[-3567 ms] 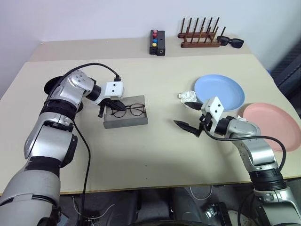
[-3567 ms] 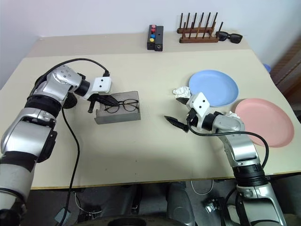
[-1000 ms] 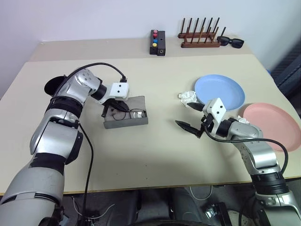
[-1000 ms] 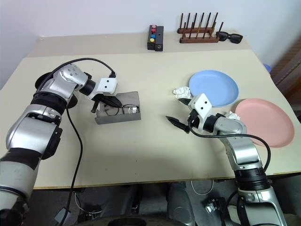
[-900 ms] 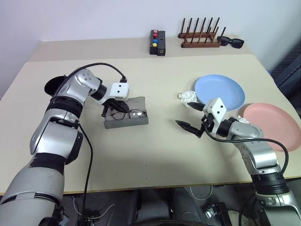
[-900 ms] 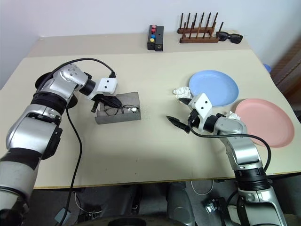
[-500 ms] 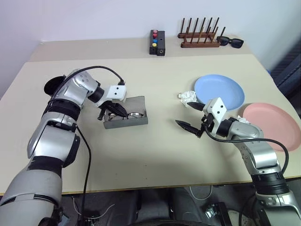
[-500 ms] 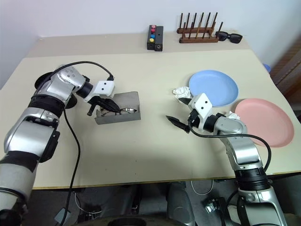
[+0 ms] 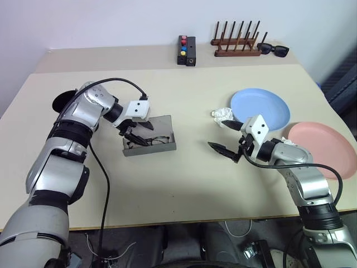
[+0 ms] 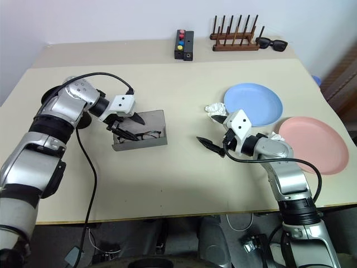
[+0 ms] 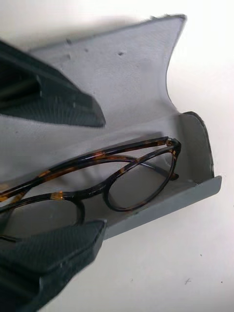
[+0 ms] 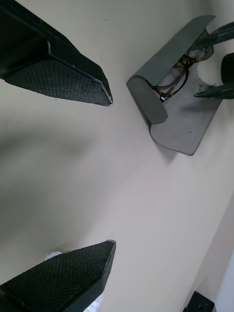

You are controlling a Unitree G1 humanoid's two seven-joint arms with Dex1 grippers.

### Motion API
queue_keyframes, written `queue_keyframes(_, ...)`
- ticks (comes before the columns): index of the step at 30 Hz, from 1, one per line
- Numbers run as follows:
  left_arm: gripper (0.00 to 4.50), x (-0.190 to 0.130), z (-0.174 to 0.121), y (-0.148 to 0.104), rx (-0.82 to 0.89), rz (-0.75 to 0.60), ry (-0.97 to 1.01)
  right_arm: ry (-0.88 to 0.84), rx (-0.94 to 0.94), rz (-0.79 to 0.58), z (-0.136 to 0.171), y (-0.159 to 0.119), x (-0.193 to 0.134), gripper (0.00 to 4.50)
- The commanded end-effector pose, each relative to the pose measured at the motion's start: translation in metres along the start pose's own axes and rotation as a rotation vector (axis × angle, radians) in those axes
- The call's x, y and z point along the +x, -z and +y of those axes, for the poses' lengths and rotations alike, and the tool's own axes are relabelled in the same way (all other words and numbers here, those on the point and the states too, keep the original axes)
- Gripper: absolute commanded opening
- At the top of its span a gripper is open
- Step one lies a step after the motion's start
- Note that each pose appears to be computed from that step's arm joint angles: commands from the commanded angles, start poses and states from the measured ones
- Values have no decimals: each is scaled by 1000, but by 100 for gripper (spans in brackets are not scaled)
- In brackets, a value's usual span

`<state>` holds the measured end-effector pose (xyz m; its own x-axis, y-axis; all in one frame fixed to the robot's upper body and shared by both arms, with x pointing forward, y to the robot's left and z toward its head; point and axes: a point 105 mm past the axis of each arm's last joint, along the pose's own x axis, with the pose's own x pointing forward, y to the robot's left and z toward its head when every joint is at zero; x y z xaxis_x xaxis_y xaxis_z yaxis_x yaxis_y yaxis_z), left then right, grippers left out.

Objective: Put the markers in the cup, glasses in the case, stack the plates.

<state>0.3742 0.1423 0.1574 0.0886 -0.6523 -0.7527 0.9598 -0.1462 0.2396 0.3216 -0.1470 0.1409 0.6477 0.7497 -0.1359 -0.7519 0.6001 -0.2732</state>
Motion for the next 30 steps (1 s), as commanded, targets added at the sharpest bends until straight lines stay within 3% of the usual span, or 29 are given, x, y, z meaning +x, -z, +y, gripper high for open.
queue_keyframes(1, 305, -16, 11, -10, 27, -23, -83, 14, -37, -40, -6, -13, -2, 450)
queue_keyframes(12, 305, -50, 51, -38, -29, -170, -378, 2, -43, -48, -9, -13, 3, 450)
queue_keyframes(16, 305, -60, 68, -27, -101, -153, -553, -1, -43, -50, -10, -13, 4, 450)
queue_keyframes(19, 224, -61, 74, -15, -151, -147, -643, -4, -43, -50, -10, -12, 5, 450)
queue_keyframes(23, 12, -51, 71, -7, -195, -175, -650, -8, -45, -50, -11, -13, 5, 450)
queue_keyframes(30, 5, -21, 52, 19, -241, -112, -585, -13, -52, -50, -13, -15, 6, 450)
